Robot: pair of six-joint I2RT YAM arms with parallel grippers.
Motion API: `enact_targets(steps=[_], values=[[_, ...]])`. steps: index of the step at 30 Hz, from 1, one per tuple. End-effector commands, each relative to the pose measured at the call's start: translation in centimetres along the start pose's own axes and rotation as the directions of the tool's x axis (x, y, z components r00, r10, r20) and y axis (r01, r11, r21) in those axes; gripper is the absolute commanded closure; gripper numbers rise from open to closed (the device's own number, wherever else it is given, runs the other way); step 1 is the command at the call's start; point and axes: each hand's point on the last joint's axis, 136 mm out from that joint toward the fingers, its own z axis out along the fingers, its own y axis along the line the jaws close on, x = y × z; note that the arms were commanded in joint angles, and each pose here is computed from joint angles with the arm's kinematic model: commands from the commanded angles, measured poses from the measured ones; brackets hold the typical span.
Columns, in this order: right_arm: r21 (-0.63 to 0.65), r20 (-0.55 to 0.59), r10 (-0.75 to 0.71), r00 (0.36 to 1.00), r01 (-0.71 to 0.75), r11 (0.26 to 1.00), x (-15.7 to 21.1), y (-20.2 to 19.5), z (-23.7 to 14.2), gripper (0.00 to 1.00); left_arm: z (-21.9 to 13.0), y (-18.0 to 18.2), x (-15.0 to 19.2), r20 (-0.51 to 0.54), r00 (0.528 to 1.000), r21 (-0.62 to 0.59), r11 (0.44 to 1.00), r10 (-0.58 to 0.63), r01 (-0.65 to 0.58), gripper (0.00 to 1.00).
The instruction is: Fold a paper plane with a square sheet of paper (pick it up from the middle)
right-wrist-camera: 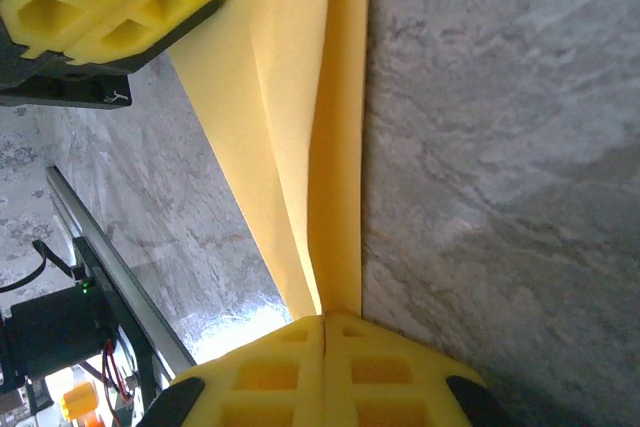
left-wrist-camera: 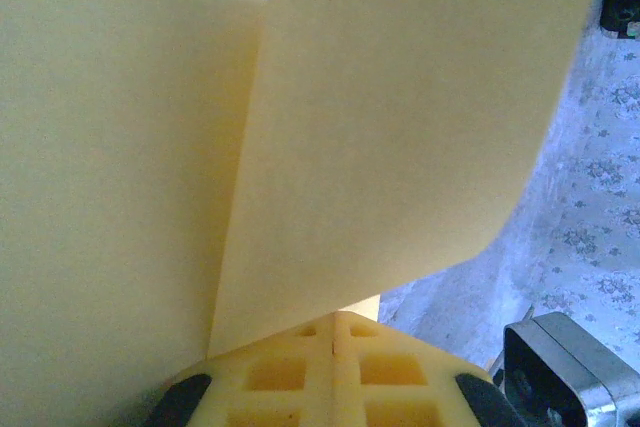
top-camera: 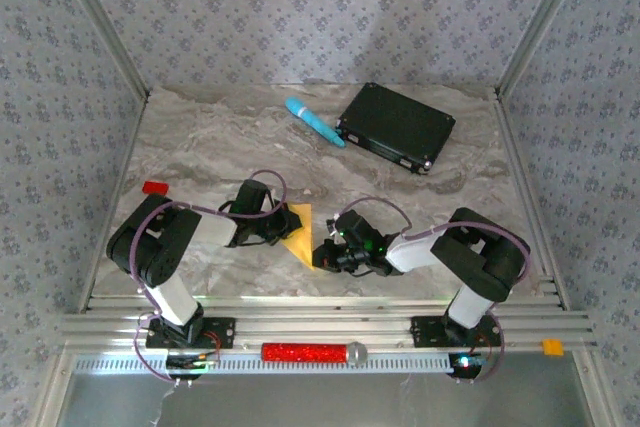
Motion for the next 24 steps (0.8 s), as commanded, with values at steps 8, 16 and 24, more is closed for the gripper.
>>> enact_targets(steps=[8,16,24], values=[[0.151,-0.123,0.081,0.989,-0.062,0.987,4.3,-4.4,-0.2,0.94,0.2,4.0,1.3,-0.009,0.997,-0.123,0.989,-0.078,0.076,0.96],[0.171,-0.107,0.07,0.992,-0.051,0.984,4.1,-4.3,-0.9,0.85,0.2,4.0,1.3,-0.009,0.997,-0.119,0.99,-0.079,0.077,0.96],[0.189,-0.129,0.082,0.988,-0.057,0.98,4.8,-5.0,-0.5,0.99,0.3,3.8,1.3,-0.01,0.997,-0.114,0.991,-0.077,0.076,0.96]])
